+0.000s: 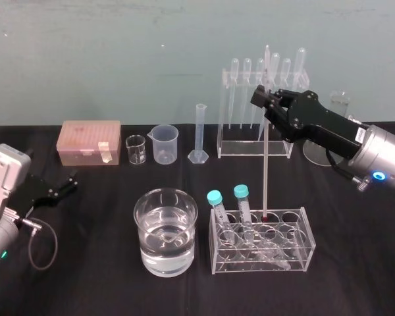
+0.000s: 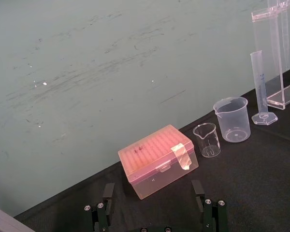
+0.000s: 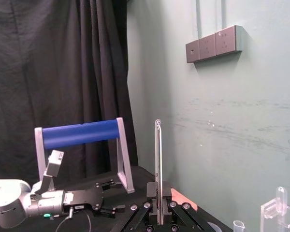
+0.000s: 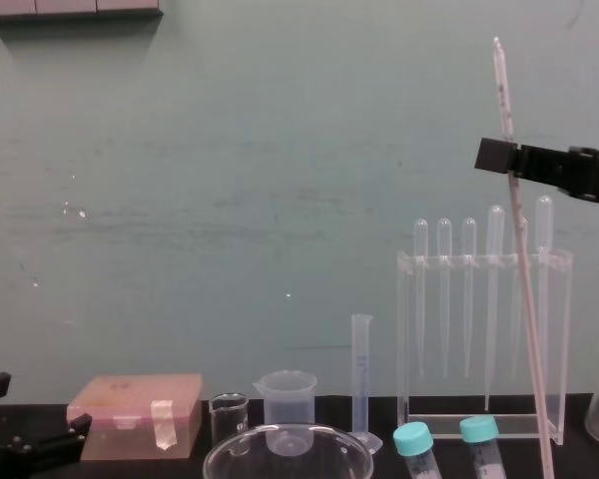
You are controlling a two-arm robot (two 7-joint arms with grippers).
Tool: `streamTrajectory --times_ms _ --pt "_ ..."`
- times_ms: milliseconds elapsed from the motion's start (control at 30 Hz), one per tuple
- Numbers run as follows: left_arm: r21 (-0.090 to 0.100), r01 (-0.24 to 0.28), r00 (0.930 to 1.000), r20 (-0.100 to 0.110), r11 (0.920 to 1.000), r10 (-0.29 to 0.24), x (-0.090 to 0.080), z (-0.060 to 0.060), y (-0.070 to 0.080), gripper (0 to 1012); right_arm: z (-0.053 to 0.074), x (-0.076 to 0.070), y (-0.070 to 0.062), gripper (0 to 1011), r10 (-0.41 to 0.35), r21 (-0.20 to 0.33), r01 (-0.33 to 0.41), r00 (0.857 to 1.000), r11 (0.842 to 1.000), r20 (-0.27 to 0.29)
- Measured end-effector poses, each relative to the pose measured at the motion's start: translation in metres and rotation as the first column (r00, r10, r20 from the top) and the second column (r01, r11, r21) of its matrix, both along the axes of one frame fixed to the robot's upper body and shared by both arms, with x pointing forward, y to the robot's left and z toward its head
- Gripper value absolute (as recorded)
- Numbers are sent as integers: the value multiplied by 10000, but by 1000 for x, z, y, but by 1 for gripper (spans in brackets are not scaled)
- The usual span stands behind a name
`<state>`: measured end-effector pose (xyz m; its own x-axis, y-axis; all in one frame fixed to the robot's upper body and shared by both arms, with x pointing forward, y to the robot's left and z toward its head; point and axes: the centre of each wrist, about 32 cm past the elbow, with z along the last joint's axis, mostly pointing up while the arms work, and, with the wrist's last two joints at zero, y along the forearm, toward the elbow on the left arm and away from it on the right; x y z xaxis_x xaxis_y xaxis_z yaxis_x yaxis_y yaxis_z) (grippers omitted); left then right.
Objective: Hold the thermometer with one hand and immerse one end into the beaker, then reinsert it into the test tube rack.
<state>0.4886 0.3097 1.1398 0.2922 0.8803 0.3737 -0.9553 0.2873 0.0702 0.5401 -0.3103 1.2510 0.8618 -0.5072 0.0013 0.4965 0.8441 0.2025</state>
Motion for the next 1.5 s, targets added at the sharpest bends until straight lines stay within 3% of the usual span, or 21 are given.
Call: streamTrajectory --times_ms 233,567,1000,1500 --pt "0 0 10000 -1 10000 0 0 0 0 1008 -3 -2 -3 57 -189 37 189 9998 9998 -91" --pt "0 0 10000 -1 10000 0 0 0 0 1008 -22 -3 -6 57 -263 -231 261 9996 9994 -118" --pt "0 1 10000 -1 10000 -1 0 0 0 1008 -38 0 -2 57 -123 -57 121 9996 9999 -256" --pt "0 0 10000 0 10000 0 0 0 0 1008 -46 1 2 57 -106 -329 98 9997 9994 -235"
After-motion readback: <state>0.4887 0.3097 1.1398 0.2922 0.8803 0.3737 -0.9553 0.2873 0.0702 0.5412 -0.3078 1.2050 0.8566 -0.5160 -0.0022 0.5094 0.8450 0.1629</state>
